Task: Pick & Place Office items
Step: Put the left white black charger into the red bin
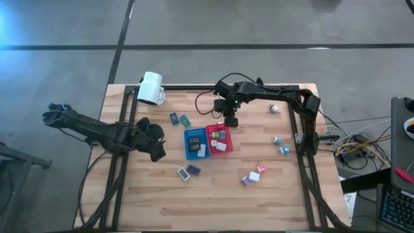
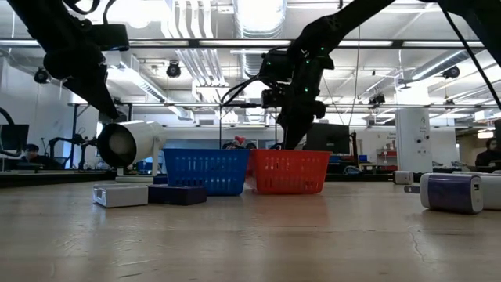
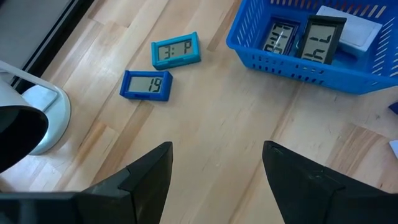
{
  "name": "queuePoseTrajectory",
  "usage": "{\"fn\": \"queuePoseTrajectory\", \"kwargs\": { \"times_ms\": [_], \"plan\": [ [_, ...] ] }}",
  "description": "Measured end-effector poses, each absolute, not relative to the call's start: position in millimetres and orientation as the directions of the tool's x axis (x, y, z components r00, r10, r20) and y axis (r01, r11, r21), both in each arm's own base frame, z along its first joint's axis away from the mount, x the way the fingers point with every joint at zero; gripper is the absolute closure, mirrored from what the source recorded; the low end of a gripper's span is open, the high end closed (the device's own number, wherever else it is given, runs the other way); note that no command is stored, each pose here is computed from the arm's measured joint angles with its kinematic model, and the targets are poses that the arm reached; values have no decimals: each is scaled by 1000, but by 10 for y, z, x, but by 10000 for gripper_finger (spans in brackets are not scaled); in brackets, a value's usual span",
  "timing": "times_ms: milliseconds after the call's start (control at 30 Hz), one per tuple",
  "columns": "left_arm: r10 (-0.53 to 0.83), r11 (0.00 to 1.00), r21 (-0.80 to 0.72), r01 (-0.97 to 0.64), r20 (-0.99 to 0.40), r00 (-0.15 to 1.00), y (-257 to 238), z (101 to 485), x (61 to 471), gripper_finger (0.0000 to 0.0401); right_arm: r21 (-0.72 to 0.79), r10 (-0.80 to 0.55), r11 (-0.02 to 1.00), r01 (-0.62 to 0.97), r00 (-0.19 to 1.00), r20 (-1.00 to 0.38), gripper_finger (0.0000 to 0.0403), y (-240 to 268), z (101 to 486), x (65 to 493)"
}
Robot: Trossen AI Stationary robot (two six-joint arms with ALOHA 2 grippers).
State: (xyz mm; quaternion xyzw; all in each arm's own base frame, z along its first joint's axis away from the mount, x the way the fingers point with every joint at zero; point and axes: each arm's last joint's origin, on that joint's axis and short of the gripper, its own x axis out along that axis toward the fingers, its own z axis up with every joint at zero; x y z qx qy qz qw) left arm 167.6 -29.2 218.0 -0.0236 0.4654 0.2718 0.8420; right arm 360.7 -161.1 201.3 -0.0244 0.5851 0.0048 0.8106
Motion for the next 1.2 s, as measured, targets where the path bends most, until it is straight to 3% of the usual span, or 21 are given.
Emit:
{"fn": "queuePoseTrajectory", "kwargs": {
  "times_ms": [200, 1200],
  "plan": [
    [435, 851, 214, -479, -798, 417, -292, 2179, 1674, 151, -25, -6, 998, -64, 293, -956, 394, -1533, 1994, 3623],
    [419, 855, 197, -479, -807, 416, -299, 2175, 1674, 151, 134, 157, 986, -98, 285, -946, 395, -1234, 1856, 3656]
  ]
}}
